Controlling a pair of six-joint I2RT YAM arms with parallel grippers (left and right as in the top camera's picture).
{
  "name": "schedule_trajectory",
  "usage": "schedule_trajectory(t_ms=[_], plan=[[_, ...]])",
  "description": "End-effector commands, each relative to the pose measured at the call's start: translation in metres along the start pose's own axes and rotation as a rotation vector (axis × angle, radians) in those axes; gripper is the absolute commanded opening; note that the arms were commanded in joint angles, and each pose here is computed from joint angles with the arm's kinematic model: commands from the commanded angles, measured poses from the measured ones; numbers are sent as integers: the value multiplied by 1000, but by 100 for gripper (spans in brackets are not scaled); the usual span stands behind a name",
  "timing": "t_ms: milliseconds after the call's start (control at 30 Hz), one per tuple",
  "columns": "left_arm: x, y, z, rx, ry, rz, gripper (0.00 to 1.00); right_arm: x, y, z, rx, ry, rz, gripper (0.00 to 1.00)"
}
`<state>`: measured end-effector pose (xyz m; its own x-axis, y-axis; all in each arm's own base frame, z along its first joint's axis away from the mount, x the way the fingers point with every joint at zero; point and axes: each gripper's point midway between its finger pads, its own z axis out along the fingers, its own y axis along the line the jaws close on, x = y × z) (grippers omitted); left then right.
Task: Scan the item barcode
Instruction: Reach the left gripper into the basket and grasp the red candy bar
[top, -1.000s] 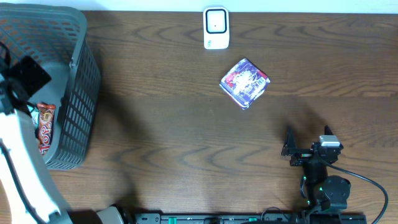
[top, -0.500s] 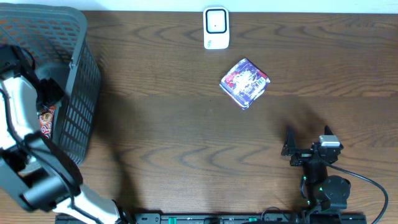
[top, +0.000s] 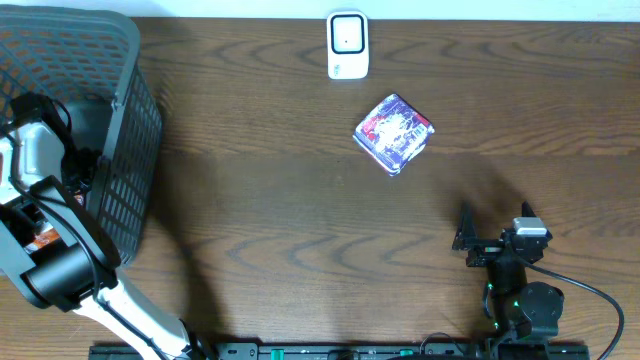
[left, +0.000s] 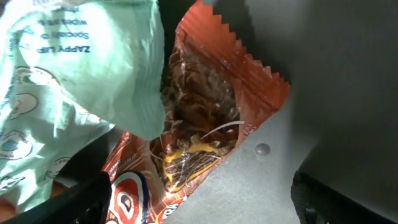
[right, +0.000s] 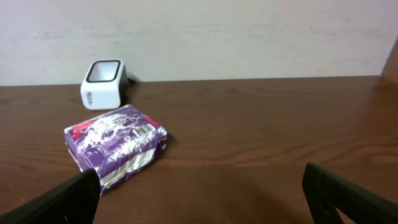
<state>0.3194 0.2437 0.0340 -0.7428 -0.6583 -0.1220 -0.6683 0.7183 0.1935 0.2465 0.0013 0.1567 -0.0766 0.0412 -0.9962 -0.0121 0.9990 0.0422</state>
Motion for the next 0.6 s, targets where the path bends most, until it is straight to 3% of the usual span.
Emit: schedule_trajectory(t_ms=[0, 67, 200, 333, 367, 567], plan=[[14, 3, 23, -20, 75, 16, 90, 1, -1, 0, 6, 3, -11, 99], [17, 4, 27, -23, 90, 16, 86, 1, -1, 0, 6, 3, -11, 99], [18, 3, 28, -23, 92, 12, 39, 1, -1, 0, 6, 3, -11, 99], [21, 4, 27, -26, 106, -7, 20, 1, -1, 0, 6, 3, -11, 99], [22, 4, 27, -26, 109, -13, 8, 1, -1, 0, 6, 3, -11, 99], [12, -13, 7, 93, 69, -38, 8, 1, -1, 0, 6, 3, -11, 99]])
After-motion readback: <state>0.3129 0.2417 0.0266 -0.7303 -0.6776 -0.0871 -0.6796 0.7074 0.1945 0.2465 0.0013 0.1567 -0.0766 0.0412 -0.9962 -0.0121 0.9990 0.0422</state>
